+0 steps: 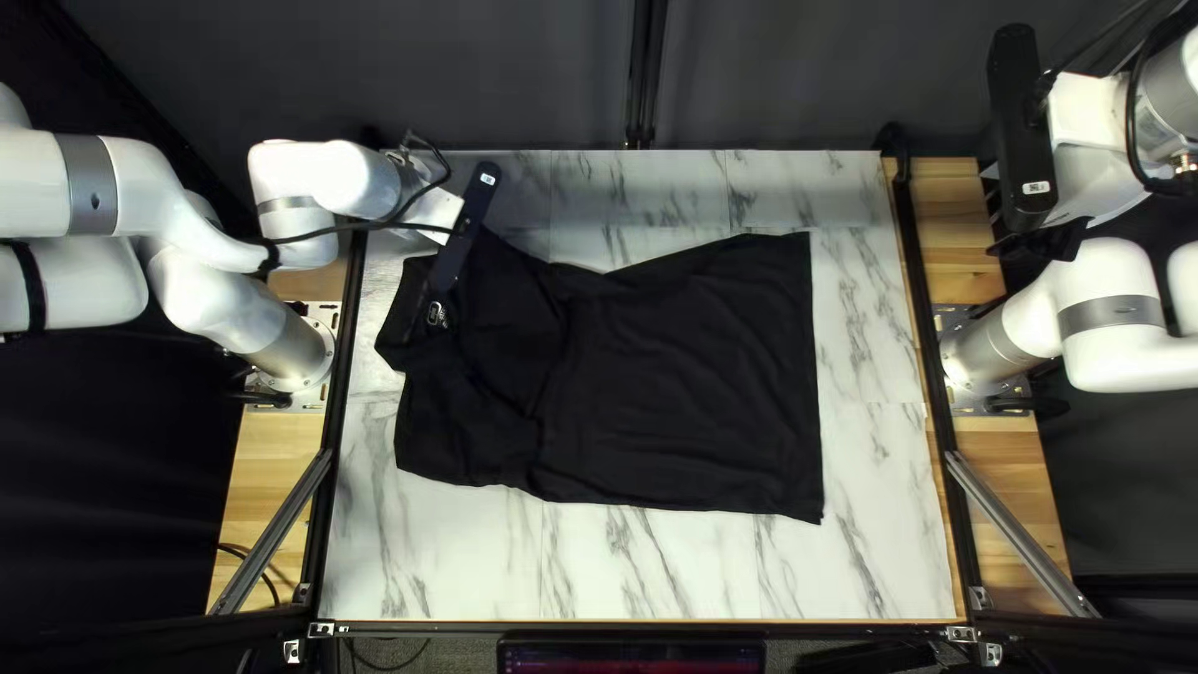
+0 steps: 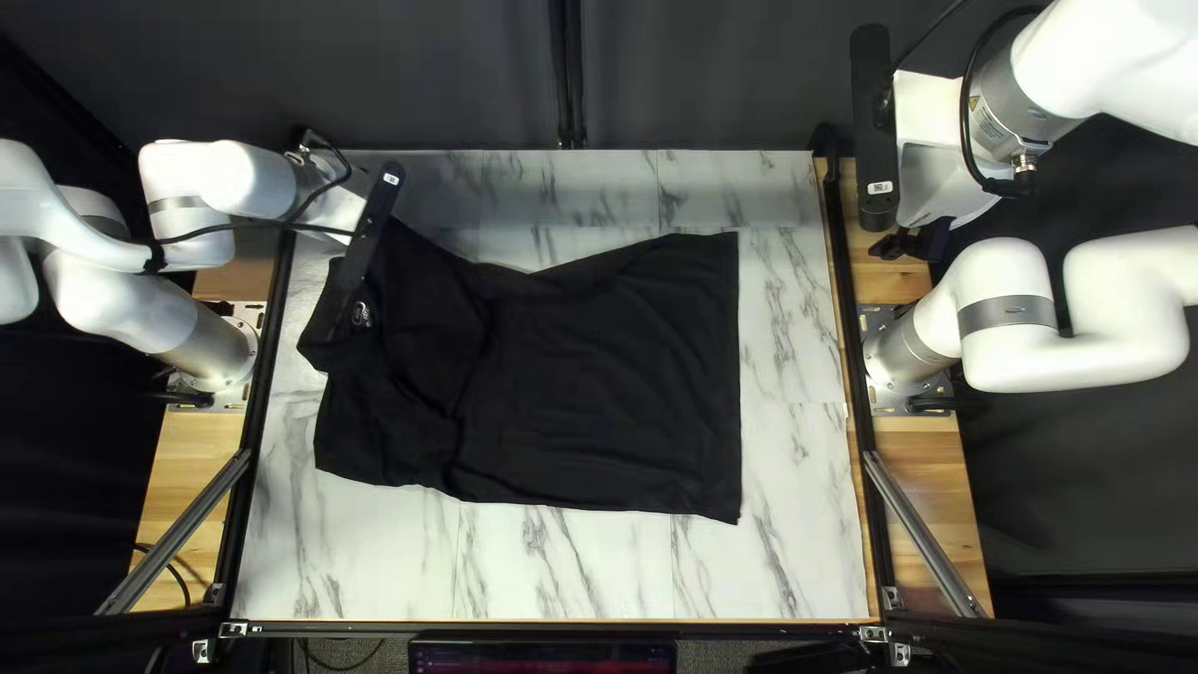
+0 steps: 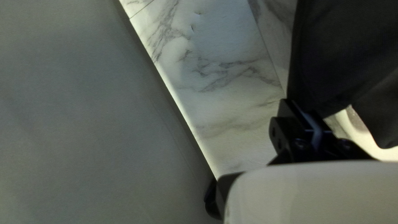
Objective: Fold t-shirt
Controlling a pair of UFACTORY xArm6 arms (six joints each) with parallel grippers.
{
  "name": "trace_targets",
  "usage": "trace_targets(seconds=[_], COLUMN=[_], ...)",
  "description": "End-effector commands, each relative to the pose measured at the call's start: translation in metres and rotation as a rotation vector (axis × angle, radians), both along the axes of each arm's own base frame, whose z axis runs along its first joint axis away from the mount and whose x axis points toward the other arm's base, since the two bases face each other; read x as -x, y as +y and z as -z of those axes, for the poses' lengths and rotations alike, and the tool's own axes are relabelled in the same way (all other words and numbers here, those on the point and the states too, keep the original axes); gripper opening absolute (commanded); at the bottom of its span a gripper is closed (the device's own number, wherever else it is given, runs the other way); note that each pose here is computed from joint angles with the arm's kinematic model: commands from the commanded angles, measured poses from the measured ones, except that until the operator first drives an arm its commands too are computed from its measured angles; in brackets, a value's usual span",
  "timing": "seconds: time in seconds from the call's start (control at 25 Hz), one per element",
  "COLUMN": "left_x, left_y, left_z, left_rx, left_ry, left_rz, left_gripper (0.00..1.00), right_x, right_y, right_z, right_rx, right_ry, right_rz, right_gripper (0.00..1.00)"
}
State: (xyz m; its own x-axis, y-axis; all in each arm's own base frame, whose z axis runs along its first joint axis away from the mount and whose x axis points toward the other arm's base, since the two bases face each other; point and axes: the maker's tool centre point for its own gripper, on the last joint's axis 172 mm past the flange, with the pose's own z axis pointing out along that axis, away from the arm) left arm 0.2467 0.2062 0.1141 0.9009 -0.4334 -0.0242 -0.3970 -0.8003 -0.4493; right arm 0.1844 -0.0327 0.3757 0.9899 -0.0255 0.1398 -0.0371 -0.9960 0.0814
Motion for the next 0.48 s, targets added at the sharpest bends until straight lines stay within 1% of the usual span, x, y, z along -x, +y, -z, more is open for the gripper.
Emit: trace_targets(seconds=[0.04, 0.08, 0.12, 0.32, 0.4, 0.48], left_x=[-0.003, -0.002, -0.002, 0.004, -0.004, -0.02], left_y=[0.0, -0.001, -0.001, -0.01, -0.023, -0.041], left_z=[0.002, 0.001, 0.0, -0.016, -0.028, -0.039], left_rx=[0.003, 0.005, 0.005, -0.001, -0.007, -0.01], left_ry=[0.004, 0.01, 0.013, 0.017, 0.01, 0.005], left_rz=[-0.016, -0.021, -0.024, -0.029, -0.019, -0.002], left_gripper=[0.22, 0.97, 1.0, 1.0, 1.0, 1.0], right_x=[0.0, 0.0, 0.0, 0.0, 0.0, 0.0], right_y=[0.0, 0.0, 0.0, 0.0, 0.0, 0.0], right_z=[0.0, 0.0, 0.0, 0.0, 0.0, 0.0], right_rx=[0.0, 0.0, 0.0, 0.0, 0.0, 0.0], right_ry=[0.0, 0.0, 0.0, 0.0, 0.0, 0.0], right_rz=[0.0, 0.0, 0.0, 0.0, 0.0, 0.0], right_gripper=[1.0, 1.0, 1.0, 1.0, 1.0, 1.0])
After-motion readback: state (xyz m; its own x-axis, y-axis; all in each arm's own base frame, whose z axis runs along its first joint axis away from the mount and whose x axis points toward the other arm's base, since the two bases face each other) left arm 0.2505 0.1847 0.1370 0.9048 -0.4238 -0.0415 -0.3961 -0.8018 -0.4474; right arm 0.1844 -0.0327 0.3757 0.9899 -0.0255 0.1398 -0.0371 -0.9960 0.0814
